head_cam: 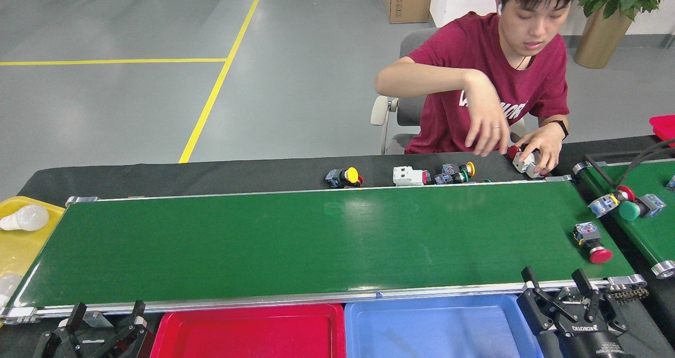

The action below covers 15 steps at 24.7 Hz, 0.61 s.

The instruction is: Pick switch part from conveyor to tray

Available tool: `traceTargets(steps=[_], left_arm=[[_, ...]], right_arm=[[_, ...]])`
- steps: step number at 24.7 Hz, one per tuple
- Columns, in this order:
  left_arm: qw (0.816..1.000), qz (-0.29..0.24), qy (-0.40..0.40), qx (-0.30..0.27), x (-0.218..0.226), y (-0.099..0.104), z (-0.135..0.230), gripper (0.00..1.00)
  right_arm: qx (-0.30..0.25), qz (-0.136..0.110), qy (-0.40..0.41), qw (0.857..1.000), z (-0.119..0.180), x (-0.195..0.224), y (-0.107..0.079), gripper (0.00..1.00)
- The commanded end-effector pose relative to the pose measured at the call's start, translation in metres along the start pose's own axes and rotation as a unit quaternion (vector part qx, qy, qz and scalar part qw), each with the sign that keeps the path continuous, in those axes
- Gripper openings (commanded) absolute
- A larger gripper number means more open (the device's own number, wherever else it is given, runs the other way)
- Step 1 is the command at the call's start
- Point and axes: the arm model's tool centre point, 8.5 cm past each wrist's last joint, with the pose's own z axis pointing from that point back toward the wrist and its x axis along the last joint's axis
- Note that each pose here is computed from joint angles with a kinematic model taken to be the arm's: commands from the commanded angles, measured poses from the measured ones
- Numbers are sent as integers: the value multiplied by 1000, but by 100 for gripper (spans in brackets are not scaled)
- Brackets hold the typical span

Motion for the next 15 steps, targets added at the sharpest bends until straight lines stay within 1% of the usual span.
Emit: traceTargets(steps=[1,2,3,5,6,7,8,9,11,12,14,15], left_arm=[[1000,-7,-10,10,2,6,-3,100],[1000,-5,-17,11,7,6,-5,100],[1000,-4,-25,12,12,6,-7,100],[1000,-3,-29,10,15,5,-7,100],[999,-2,-31,9,17,5,-6,100],[999,-2,-31,9,17,4,-6,100],[999,-2,-31,9,17,4,-6,100],[999,-2,-31,9,17,4,-6,100],[999,-2,-32,9,17,5,-6,100],[999,-2,-33,11,18,5,-7,100],[999,-4,-33,11,17,6,-8,100],[999,-3,-33,11,18,6,-8,100]], right_arm=[[-1,18,55,998,-8,-18,-11,99],[9,27,77,997,-11,-28,-14,99],[30,34,99,994,-12,-39,-12,99],[57,34,122,990,-16,-57,-7,98],[57,30,132,989,-29,-67,-12,98],[58,29,144,987,-45,-74,-12,98],[64,33,148,986,-52,-76,-8,98],[75,39,146,986,-60,-74,0,98],[83,49,142,985,-78,-67,7,98],[93,55,139,984,-86,-62,16,98],[110,57,131,984,-101,-46,31,98],[114,60,132,983,-112,-40,34,98]])
